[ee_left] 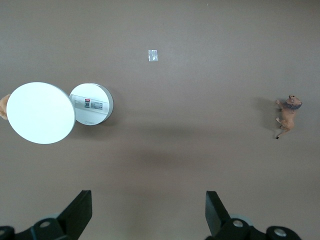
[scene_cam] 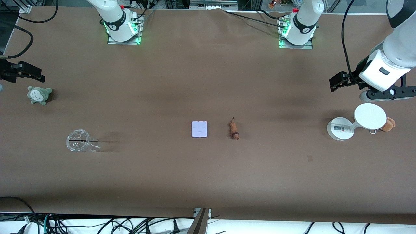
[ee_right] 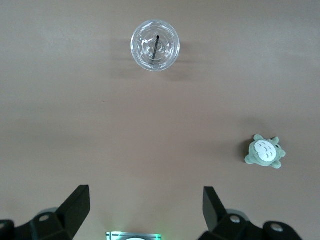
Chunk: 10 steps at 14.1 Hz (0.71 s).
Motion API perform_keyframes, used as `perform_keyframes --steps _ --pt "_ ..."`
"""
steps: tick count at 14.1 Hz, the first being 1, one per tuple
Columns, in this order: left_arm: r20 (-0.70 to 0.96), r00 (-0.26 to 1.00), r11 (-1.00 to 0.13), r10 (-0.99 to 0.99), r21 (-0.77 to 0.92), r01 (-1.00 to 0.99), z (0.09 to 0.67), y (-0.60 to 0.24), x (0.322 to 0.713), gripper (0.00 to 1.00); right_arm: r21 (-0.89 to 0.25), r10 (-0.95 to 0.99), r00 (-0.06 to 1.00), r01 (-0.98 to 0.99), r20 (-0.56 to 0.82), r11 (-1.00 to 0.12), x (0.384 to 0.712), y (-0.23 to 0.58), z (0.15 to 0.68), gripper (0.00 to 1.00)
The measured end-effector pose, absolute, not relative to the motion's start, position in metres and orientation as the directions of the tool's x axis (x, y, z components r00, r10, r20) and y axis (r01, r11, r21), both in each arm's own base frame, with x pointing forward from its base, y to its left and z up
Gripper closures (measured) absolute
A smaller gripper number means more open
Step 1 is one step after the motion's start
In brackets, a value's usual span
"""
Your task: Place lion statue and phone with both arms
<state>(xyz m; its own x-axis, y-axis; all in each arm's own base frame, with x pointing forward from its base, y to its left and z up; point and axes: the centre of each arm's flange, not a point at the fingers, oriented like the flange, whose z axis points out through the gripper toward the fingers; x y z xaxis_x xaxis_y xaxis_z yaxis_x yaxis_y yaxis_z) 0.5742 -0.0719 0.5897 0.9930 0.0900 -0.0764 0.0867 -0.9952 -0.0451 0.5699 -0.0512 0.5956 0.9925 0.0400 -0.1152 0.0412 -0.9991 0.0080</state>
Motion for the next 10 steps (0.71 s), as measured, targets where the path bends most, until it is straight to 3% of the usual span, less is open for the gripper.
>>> perform_keyframes --steps 10 --pt "-0.055 0.996 -0.997 0.066 -0.037 0.064 0.587 -0.085 0.579 0.00 0.008 0.040 0.992 0.041 -0.116 -0.999 0.570 -0.051 0.595 0.00"
